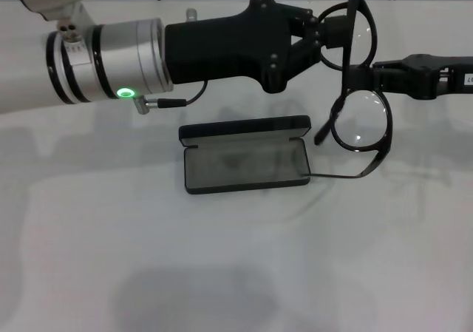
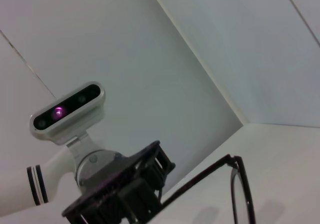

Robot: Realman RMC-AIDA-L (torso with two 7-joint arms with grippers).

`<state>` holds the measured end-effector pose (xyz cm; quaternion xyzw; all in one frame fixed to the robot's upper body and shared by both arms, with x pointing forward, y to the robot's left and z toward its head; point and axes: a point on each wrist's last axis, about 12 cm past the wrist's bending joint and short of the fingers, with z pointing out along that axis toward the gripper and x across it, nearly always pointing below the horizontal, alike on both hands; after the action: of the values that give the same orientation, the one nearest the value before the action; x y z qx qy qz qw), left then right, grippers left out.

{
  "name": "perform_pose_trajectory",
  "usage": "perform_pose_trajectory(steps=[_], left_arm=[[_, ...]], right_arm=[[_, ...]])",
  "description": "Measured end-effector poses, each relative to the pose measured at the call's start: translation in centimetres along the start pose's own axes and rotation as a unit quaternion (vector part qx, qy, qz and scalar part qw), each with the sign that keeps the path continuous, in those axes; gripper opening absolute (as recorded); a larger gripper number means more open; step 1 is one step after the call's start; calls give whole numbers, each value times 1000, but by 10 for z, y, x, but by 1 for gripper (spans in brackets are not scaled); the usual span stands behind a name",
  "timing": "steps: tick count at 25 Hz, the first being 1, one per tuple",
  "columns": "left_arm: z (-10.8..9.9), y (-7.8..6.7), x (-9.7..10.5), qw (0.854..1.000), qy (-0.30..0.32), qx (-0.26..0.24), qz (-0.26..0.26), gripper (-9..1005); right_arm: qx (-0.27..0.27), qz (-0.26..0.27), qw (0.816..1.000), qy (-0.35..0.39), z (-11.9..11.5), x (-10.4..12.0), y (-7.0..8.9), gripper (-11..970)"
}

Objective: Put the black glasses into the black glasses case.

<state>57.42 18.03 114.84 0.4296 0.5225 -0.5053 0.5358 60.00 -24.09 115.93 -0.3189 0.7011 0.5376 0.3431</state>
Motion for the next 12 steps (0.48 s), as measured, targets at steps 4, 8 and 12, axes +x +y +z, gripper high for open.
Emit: perform_pose_trajectory(steps=[4,8,12], left_arm=[[2,0,2,1000,5,0,3,20],[4,0,4,1000,12,-2,5,20],[6,1,6,1000,19,-6,6,20]], right_arm=[[-1,2,1000,0,2,-1,0,110],[-7,3,1000,-4,5,-2,1,109],[-12,1,1000,-2,8,-4,2,109]])
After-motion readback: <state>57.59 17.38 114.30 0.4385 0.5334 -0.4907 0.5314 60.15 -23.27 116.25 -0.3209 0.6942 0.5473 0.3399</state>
